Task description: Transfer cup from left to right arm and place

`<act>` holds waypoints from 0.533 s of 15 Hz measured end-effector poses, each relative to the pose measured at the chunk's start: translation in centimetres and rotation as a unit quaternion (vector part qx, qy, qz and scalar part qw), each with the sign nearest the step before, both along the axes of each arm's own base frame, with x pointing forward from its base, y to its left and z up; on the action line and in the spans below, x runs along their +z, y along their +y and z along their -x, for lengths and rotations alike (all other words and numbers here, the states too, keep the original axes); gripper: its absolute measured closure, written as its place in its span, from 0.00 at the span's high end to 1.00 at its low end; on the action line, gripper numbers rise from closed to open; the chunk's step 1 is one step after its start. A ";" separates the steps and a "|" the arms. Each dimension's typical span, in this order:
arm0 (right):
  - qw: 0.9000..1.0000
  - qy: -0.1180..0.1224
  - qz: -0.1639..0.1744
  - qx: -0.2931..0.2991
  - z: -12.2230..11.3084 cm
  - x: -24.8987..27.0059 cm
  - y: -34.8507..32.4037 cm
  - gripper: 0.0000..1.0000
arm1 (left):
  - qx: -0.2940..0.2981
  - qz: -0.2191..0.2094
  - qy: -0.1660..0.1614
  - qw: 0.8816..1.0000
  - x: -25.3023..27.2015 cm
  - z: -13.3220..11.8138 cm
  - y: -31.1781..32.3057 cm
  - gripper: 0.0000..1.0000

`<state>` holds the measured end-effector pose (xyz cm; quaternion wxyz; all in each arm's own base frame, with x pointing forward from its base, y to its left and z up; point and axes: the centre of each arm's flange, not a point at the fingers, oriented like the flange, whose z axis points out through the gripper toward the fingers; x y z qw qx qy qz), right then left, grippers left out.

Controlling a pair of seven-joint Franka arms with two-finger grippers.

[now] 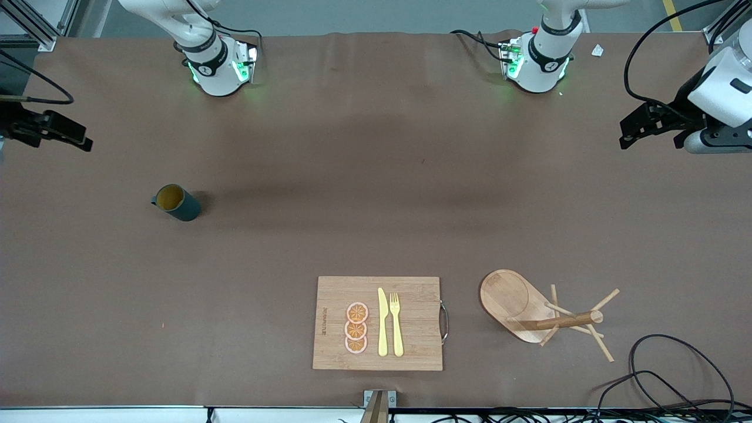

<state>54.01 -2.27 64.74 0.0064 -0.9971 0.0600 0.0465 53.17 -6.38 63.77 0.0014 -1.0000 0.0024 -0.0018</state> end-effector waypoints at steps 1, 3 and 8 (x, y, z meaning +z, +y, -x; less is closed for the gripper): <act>1.000 -0.003 0.000 -0.002 0.2 0.1 -0.5 1.00 | 0.000 0.000 0.000 1.000 0.0 0.0 0.0 1.00; 1.000 -0.009 -0.001 0.002 0.4 0.5 -0.4 1.00 | 0.000 0.000 0.000 1.000 0.0 0.0 0.0 1.00; 0.999 -0.021 -0.002 0.026 0.4 0.9 0.0 1.00 | 0.000 0.000 0.002 1.000 -0.1 0.0 0.0 1.00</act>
